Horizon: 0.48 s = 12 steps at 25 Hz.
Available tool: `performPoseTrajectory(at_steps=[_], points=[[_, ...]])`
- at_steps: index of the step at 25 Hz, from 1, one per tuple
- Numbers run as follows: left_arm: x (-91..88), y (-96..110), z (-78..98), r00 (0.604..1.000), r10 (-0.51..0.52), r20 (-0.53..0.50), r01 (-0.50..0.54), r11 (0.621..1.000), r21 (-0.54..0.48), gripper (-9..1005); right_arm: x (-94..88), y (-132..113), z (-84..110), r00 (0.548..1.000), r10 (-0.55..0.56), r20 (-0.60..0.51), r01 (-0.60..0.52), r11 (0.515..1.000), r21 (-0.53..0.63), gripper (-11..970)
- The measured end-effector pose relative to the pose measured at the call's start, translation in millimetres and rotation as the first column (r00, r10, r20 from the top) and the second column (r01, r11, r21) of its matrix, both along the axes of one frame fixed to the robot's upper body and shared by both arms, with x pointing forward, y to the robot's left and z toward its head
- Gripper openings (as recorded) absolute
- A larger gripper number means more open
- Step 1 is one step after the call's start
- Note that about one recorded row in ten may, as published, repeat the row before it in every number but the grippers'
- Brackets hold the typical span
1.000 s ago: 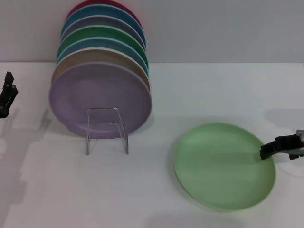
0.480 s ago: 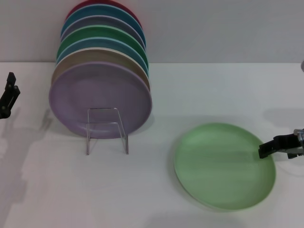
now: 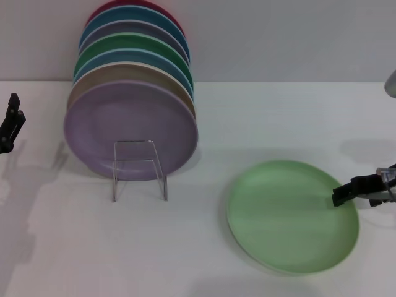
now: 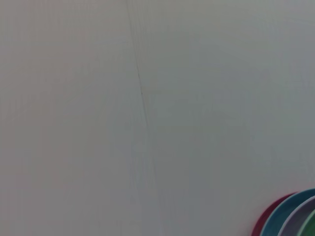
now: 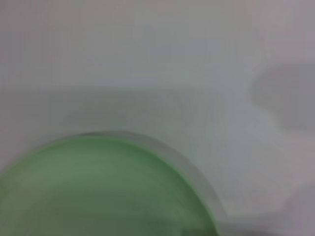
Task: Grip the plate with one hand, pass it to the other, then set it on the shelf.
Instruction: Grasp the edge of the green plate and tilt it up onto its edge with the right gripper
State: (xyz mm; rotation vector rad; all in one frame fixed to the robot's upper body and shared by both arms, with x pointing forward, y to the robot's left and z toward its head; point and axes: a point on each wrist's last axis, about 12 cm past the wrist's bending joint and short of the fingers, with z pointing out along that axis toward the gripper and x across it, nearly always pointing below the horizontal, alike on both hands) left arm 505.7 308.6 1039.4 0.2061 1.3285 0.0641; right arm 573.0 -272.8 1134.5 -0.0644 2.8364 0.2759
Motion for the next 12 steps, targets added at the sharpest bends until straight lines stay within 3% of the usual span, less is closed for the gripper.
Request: performPoseTrajectory(at_steps=[5, 12], points=[[0.5, -0.1, 0.3, 1.0, -0.001, 0.001, 0.001, 1.0, 0.0, 816, 3.2, 3.5, -2.3, 1.0, 0.007, -0.009, -0.007, 1.0, 0.002, 748], [3.3, -0.6, 0.1, 1.0, -0.003, -0.009, 0.003, 1.0, 0.004, 815, 7.2, 8.6, -5.9, 0.999, 0.029, -0.032, -0.03, 1.0, -0.002, 600]])
